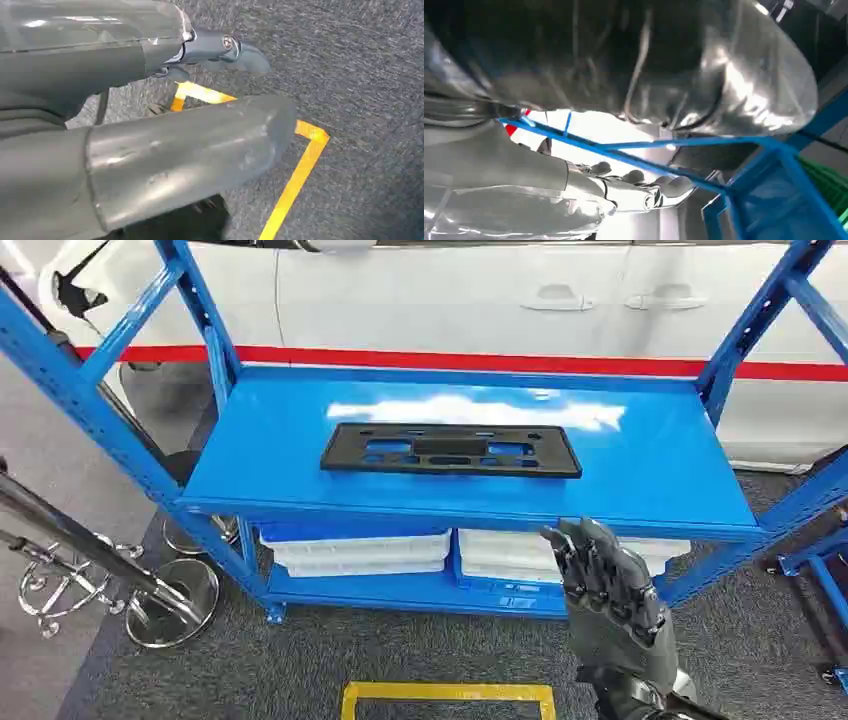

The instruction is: Take the parts from the cabinet and place them on the table.

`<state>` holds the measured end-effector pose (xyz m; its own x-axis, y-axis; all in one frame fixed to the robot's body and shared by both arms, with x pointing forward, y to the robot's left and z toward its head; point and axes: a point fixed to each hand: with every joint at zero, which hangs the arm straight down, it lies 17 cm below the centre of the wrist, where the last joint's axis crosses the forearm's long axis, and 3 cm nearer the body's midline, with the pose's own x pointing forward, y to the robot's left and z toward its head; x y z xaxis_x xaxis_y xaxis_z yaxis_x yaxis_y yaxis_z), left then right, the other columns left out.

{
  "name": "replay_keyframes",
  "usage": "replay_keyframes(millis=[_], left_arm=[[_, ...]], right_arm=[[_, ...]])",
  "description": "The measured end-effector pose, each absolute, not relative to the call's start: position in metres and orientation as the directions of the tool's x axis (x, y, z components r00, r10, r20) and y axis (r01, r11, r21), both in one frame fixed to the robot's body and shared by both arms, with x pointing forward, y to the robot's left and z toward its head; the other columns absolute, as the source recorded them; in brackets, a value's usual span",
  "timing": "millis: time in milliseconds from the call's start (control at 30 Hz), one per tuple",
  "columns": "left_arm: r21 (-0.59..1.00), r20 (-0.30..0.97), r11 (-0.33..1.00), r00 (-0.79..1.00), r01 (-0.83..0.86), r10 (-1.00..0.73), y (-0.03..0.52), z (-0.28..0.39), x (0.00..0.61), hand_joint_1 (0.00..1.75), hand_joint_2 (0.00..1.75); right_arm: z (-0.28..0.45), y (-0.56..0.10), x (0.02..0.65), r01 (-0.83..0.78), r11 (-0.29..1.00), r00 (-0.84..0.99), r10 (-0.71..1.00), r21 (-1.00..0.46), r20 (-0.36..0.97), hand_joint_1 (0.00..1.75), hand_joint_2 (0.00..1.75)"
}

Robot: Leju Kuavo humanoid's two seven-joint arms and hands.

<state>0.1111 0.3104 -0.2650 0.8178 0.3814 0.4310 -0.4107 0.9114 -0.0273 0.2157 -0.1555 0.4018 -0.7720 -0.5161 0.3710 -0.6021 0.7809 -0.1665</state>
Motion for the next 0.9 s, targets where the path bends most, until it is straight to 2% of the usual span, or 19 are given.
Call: replay_keyframes(millis=[200,900], left_arm=[[-0.014,0.438,0.917,0.822,-0.399,0.365,0.316,-0.265,0.108,0.00,0.00],[-0.010,0.460,0.926,0.821,-0.377,0.339,0.317,-0.263,0.116,0.00,0.00]], right_arm=[[0.398,-0.160,0.230,-0.600,0.792,-0.756,-0.517,-0.111,0.401,0.00,0.00],[0.399,-0.158,0.243,-0.562,0.822,-0.773,-0.480,-0.096,0.416,0.00,0.00]])
